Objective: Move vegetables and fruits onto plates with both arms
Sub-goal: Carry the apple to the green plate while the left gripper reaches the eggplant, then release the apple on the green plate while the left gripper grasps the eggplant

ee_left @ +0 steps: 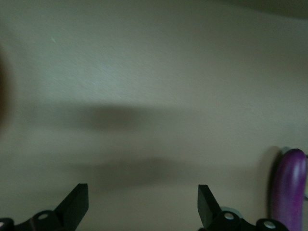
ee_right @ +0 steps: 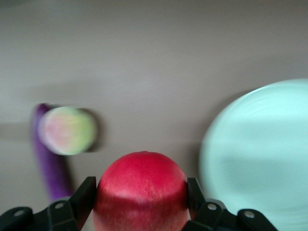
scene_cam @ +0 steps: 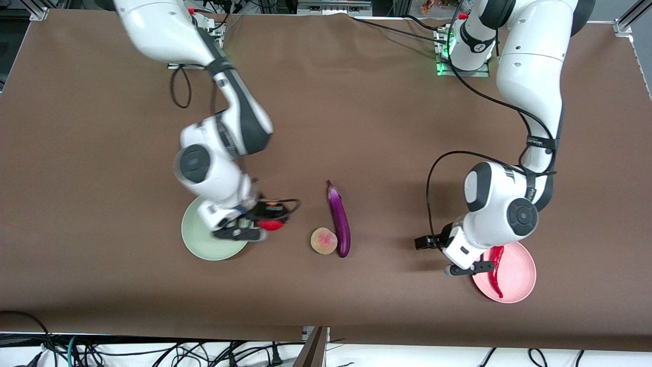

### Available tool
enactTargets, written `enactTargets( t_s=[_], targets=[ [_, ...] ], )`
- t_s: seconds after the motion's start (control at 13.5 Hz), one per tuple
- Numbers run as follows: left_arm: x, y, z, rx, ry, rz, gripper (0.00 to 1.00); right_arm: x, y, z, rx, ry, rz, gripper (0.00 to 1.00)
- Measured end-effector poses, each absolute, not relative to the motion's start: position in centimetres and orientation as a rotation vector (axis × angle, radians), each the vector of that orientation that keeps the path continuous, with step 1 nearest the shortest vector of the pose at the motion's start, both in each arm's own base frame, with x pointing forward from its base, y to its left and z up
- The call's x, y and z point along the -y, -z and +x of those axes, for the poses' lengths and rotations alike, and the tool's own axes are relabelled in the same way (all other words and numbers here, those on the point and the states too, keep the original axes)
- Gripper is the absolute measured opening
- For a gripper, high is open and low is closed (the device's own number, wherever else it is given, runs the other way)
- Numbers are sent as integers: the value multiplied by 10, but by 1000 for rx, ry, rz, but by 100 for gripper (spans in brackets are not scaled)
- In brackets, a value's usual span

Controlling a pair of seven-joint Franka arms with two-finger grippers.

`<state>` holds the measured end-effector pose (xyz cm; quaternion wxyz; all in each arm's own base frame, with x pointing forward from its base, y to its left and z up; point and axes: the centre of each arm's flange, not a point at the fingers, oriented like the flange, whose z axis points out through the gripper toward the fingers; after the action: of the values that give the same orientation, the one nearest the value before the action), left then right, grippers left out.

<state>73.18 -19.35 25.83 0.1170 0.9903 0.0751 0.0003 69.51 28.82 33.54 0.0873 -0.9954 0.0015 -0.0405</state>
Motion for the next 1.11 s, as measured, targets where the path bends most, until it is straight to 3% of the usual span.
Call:
enactTargets(
  t_s=[0.15, 0.44, 0.89, 1.11],
  targets=[
    [228, -259, 723, -276, 9, 2891, 100, -209, -321, 717, 96, 106, -2996, 81],
    [307, -258, 694, -293, 38, 2889, 100, -92, -271, 726, 137, 14, -3003, 81],
    [387, -236, 658, -255, -37, 2911, 100, -114, -266, 723, 146, 3, -2954, 81],
    [413, -206, 638, -294, -70, 2988, 100, -112, -271, 723, 144, 1, -2953, 100]
  ],
)
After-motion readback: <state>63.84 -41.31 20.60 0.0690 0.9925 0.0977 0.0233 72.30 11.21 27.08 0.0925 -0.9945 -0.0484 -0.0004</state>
